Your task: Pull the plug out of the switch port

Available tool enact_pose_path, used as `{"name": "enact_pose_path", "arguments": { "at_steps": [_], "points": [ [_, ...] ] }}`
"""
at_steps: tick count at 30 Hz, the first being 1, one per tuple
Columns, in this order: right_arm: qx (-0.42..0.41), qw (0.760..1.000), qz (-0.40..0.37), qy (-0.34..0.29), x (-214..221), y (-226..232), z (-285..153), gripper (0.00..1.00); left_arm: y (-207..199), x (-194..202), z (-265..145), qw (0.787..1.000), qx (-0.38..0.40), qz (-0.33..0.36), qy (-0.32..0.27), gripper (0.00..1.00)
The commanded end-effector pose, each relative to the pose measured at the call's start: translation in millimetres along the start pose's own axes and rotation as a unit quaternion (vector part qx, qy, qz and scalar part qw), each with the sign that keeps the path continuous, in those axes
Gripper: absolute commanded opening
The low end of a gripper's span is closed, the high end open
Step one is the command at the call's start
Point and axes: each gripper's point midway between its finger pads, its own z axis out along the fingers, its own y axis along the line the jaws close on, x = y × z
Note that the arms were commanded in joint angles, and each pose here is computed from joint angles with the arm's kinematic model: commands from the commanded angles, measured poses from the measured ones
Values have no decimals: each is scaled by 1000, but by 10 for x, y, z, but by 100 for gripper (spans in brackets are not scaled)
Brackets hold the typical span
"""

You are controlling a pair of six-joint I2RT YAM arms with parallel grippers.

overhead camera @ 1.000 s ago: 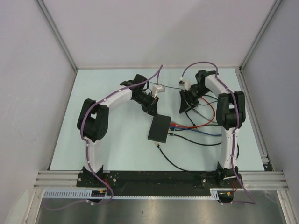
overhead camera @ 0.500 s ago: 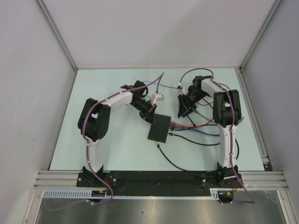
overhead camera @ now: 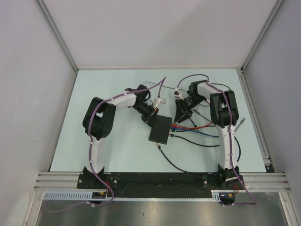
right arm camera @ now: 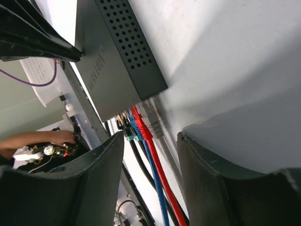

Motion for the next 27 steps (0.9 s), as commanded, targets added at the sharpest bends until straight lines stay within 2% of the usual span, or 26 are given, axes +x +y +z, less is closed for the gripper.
{"name": "enact_pose_path", "arguments": {
  "at_steps": [1, 17, 27],
  "points": [
    [37, 999, -3, 25, 75, -367, 257, 53, 197, 6, 87, 999, -33, 11, 10, 6],
    [40, 999, 12, -15, -61, -504, 315, 45, 219, 7, 83, 999, -41, 9, 10, 7],
    [59, 997, 23, -38, -139, -554, 315, 44, 229, -4, 92, 999, -42, 10, 10, 7]
  ]
}}
